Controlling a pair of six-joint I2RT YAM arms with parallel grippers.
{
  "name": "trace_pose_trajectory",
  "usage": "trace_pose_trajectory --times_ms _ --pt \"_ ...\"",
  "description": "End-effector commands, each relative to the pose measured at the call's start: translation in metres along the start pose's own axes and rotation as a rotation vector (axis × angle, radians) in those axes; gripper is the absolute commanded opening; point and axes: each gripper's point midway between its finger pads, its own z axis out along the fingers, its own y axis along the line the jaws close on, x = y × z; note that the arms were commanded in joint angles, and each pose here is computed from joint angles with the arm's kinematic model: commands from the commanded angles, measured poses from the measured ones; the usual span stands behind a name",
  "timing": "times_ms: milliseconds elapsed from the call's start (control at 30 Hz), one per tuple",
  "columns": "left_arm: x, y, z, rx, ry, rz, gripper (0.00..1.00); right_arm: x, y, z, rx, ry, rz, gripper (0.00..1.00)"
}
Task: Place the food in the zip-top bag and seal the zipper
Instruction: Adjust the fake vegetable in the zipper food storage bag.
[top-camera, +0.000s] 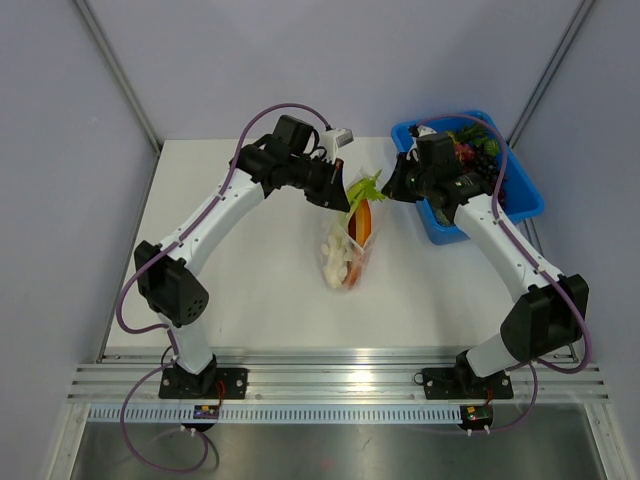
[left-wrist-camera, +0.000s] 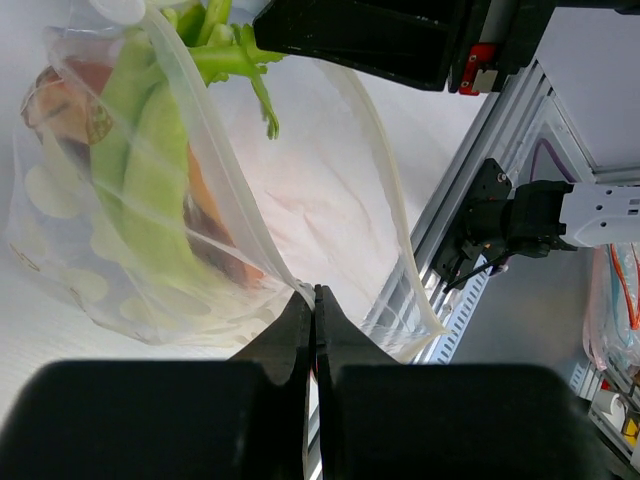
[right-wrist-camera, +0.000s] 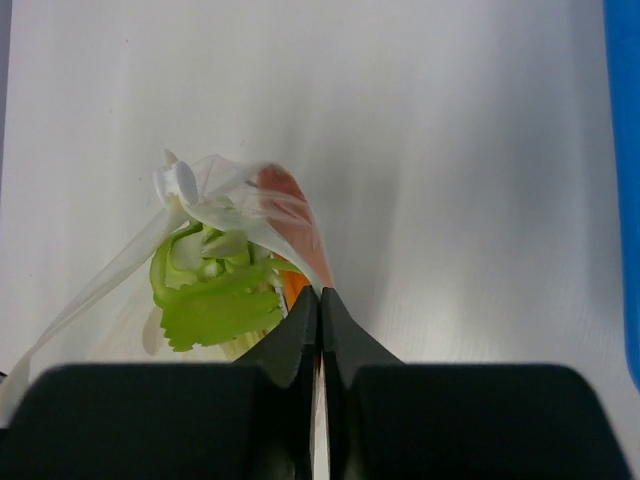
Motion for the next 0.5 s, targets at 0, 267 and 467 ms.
trace_pose_trajectory --times_ms 0,267,467 --pt "-0.026 -0.027 -0.027 0.04 -0.102 0.107 0.0 -0.015 -0.003 -0.006 0.01 -0.068 0.015 0.02" --pt "-0.024 -0.013 -0.028 -0.037 -0.097 0.092 0.21 -0.008 0.016 -0.023 -0.099 -0.092 0.089 0.0" --pt "-0.051 -0.022 -0.045 -0.067 -0.19 0.084 0.45 0.004 0.021 -0.028 -0.145 -0.09 0.144 0.0"
